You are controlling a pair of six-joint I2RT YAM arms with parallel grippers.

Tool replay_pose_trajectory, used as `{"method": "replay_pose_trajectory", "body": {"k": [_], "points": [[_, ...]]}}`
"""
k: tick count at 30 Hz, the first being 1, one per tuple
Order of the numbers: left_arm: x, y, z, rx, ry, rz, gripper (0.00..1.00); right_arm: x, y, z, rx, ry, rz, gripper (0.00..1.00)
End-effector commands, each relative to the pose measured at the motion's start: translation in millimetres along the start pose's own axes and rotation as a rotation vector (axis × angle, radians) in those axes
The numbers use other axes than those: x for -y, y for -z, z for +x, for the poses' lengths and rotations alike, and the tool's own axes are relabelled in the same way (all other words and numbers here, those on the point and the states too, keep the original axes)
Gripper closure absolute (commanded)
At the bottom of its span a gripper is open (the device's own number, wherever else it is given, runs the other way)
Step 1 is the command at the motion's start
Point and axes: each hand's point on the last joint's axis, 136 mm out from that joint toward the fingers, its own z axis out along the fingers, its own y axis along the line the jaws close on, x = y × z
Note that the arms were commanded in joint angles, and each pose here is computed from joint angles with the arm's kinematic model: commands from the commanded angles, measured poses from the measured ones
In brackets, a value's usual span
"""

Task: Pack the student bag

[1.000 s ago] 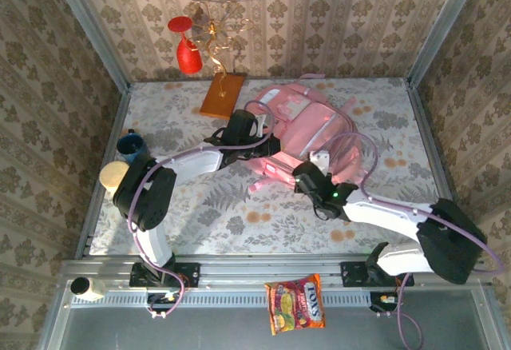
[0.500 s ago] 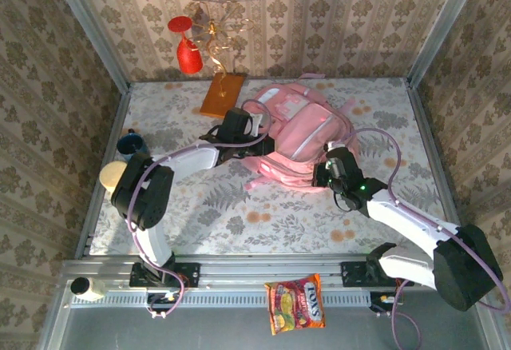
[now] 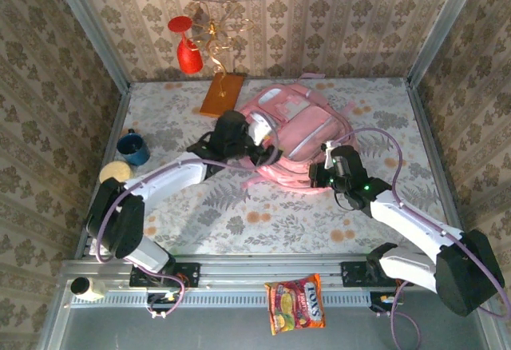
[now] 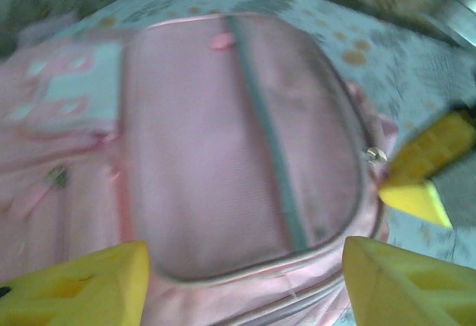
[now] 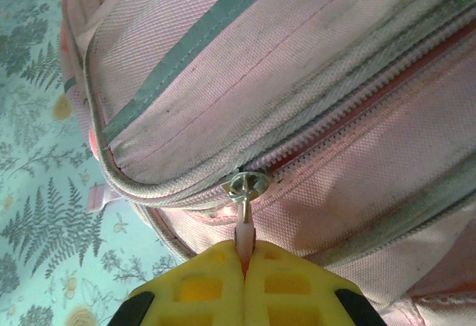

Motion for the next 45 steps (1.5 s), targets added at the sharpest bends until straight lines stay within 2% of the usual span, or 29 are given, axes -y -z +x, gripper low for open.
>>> {"method": "replay_pose_trajectory", "body": {"k": [1,4,8,11,13,15,18,19,21,23,32,36,40,42,45], "points": [[17.5,-17.1,15.1,-0.058,-0.387,0.021,0.3,-25.3,10.2,-24.4,0.054,-0.001,-0.099,1.0],[29.4,-32.1,16.8,-0.081,-0.509,0.056,0.3,-26.8,8.6,-24.2,0.052,-0.012,-0.109,1.0],[36.2,-53.9,25.3,-0.118,-0.604,0.08,0.32,-29.5,6.6,-23.3,0.052,-0.028,-0.128,1.0],[34.2,-71.5,31.5,-0.157,-0.637,0.079,0.39,-30.6,7.7,-23.3,0.058,-0.038,-0.139,1.0],[32.4,-79.9,30.0,-0.155,-0.656,0.067,0.5,-30.2,9.3,-22.7,0.06,-0.037,-0.139,1.0],[27.3,-83.2,27.1,-0.149,-0.668,0.036,0.67,-24.9,9.2,-20.2,0.054,-0.038,-0.112,1.0],[23.9,-72.2,27.7,-0.131,-0.687,0.025,0.95,8.0,12.5,-14.7,0.033,-0.043,0.079,1.0],[26.3,-65.1,30.9,-0.125,-0.697,0.043,1.0,24.9,16.6,-13.9,0.032,-0.046,0.18,1.0],[32.8,-49.3,38.9,-0.104,-0.701,0.101,1.0,50.9,25.6,-15.9,0.04,-0.037,0.338,1.0],[38.0,-35.0,44.8,-0.084,-0.699,0.148,1.0,61.8,30.4,-20.9,0.059,-0.023,0.411,1.0],[19.7,11.6,67.3,-0.111,-0.613,0.198,1.0,61.2,26.8,-38.9,0.065,0.056,0.45,1.0],[6.2,38.7,75.3,-0.103,-0.533,0.142,0.92,25.0,14.8,-39.1,0.05,0.101,0.256,1.0],[12.7,61.7,61.1,-0.008,-0.438,0.118,0.51,-19.4,8.9,-30.1,0.038,0.162,0.069,1.0],[25.1,67.1,49.6,0.035,-0.417,0.134,0.37,-33.0,7.3,-26.1,0.032,0.172,0.014,1.0],[33.9,64.3,43.8,0.02,-0.439,0.121,0.29,-52.0,8.6,-21.8,0.035,0.231,-0.071,1.0]]}}
